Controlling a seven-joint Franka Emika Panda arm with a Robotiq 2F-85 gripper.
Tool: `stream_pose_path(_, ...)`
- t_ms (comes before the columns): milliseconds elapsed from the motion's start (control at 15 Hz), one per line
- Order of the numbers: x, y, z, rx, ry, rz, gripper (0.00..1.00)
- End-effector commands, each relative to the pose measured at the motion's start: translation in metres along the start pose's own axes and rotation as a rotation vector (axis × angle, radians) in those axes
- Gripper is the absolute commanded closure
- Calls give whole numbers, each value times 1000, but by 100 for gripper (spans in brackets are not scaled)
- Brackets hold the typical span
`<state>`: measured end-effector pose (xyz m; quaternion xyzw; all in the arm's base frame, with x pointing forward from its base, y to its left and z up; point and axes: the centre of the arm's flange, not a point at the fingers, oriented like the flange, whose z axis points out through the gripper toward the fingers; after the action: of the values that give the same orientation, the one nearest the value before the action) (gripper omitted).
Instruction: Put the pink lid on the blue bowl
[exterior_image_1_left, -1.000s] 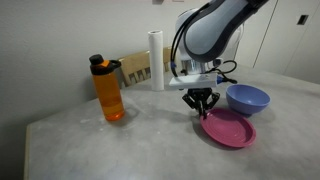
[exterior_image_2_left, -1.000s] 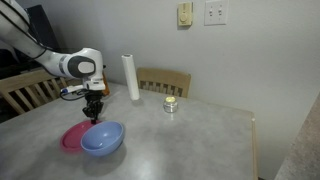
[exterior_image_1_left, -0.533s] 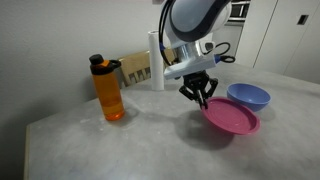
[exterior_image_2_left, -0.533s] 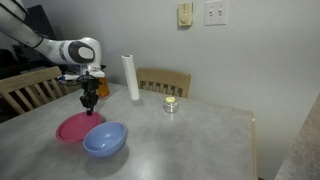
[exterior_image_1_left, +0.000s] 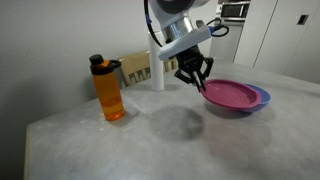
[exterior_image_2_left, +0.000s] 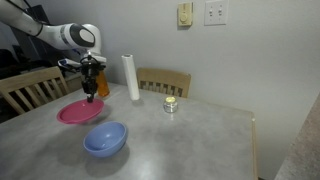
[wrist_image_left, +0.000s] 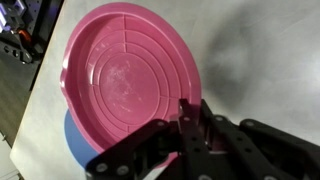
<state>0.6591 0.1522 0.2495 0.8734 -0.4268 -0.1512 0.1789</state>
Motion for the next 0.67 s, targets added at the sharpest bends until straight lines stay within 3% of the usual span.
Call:
stream_pose_path(0,11,6,-8,-16,29,-16,97)
stream_pose_path(600,33,49,21,-32,93,14,97)
